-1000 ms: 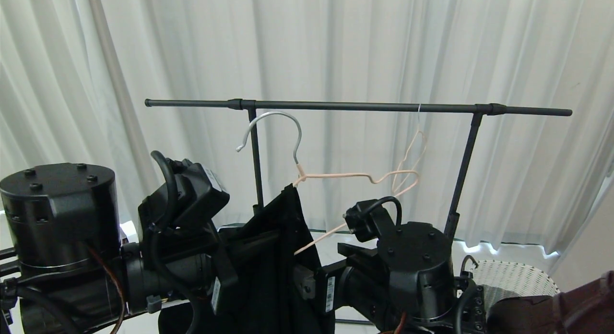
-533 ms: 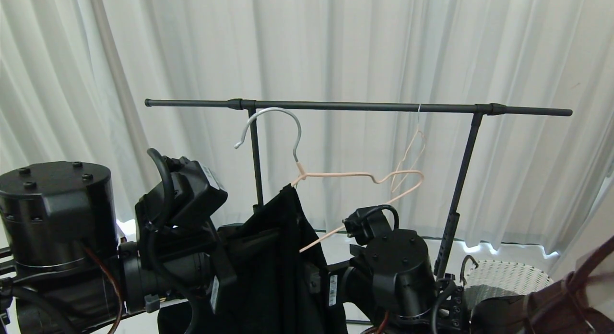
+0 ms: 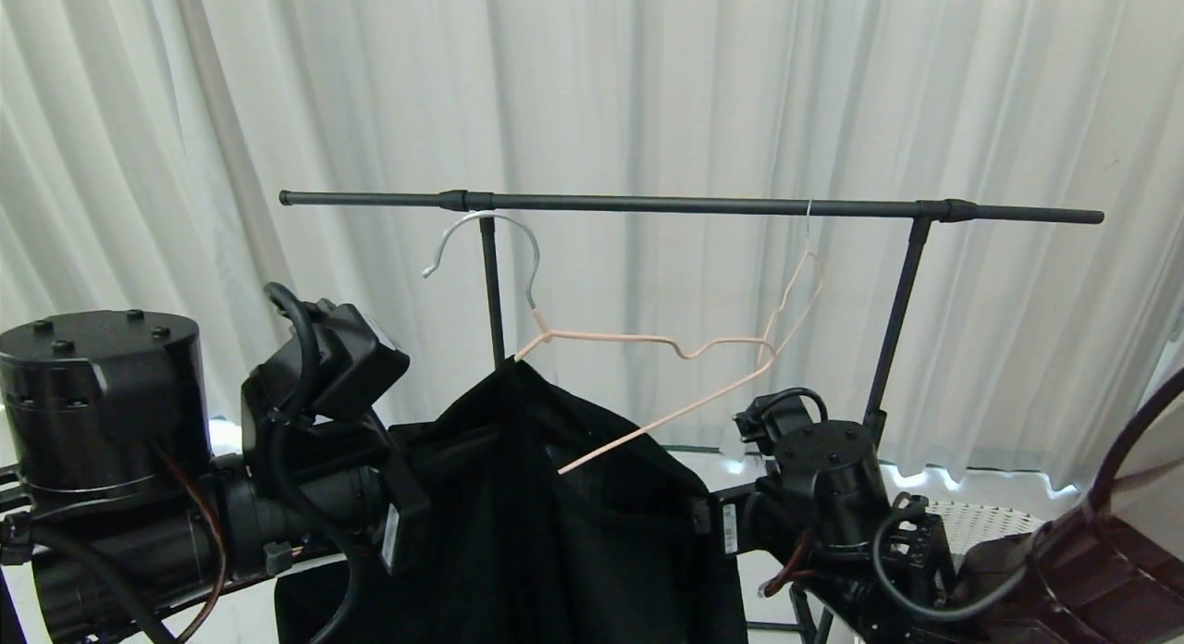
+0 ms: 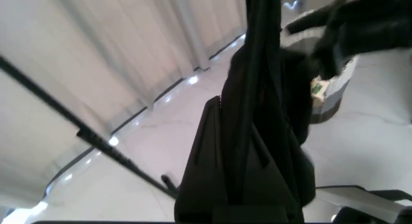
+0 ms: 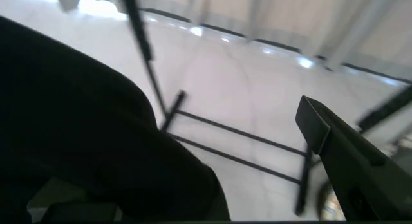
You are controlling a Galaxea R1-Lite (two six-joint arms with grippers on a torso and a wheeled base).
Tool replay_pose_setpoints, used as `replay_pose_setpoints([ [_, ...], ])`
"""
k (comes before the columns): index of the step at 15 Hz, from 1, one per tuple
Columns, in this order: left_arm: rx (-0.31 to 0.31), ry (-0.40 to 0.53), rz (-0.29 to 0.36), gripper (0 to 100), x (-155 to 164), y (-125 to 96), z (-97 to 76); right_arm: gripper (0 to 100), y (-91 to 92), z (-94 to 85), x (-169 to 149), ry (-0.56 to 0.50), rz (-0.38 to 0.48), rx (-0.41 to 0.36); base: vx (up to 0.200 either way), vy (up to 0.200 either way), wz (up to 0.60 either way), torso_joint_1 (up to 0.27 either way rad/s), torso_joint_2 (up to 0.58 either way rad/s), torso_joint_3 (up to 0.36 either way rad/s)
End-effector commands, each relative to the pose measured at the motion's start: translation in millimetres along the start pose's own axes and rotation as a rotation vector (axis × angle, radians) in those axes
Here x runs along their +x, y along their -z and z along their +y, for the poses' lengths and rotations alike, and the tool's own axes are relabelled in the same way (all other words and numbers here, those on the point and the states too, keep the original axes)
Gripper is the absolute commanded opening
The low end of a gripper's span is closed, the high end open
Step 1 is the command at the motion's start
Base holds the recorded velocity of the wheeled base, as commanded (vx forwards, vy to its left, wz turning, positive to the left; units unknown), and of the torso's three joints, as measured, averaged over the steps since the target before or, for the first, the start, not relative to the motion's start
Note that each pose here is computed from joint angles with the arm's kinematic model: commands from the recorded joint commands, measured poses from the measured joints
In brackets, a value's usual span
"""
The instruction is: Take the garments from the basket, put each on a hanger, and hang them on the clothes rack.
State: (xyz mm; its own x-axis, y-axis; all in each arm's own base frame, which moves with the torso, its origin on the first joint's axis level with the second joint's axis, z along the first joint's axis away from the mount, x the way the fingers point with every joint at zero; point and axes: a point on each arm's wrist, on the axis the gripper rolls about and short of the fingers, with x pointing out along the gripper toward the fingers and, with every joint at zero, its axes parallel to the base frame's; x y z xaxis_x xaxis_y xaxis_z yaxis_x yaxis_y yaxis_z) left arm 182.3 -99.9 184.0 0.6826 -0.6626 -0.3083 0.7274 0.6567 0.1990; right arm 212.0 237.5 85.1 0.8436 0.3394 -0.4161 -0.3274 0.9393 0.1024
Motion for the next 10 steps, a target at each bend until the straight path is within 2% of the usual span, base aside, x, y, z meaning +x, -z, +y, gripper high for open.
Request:
replay_pose_setpoints([
  [1, -0.012, -0.016, 0.023, 0, -1.8, 7.0, 2.7, 100, -5.3, -24.9, -8.7, 0.055, -0.005, 0.014, 0.0, 0.0, 0.0, 0.0, 0.0, 0.0],
  [2, -0.012, -0.016, 0.023, 0, -1.8, 7.0, 2.7, 100, -5.3, -24.9, -8.7, 0.055, -0.005, 0.014, 0.0, 0.0, 0.0, 0.0, 0.0, 0.0],
  [3, -0.016, -0.012, 0.035, 0, -3.6, 11.6, 0.6, 100, -8.6, -37.1, -11.2, 0.084, -0.01, 0.028, 0.0, 0.0, 0.0, 0.0, 0.0, 0.0],
  [6, -0.018, -0.004, 0.031, 0, -7.9, 13.3, -2.2, 100, -16.0, -51.3, -11.1, 0.123, -0.028, 0.041, 0.0, 0.0, 0.0, 0.0, 0.0, 0.0],
  [7, -0.022, -0.004, 0.031, 0, -14.5, 17.0, -5.3, 100, -21.5, -64.5, -10.0, 0.144, -0.036, 0.045, 0.0, 0.0, 0.0, 0.0, 0.0, 0.0],
  [10, -0.032, -0.005, 0.076, 0, -21.0, 32.8, -9.8, 100, -31.3, -77.0, -13.7, 0.127, -0.054, 0.046, 0.0, 0.0, 0.0, 0.0, 0.0, 0.0],
])
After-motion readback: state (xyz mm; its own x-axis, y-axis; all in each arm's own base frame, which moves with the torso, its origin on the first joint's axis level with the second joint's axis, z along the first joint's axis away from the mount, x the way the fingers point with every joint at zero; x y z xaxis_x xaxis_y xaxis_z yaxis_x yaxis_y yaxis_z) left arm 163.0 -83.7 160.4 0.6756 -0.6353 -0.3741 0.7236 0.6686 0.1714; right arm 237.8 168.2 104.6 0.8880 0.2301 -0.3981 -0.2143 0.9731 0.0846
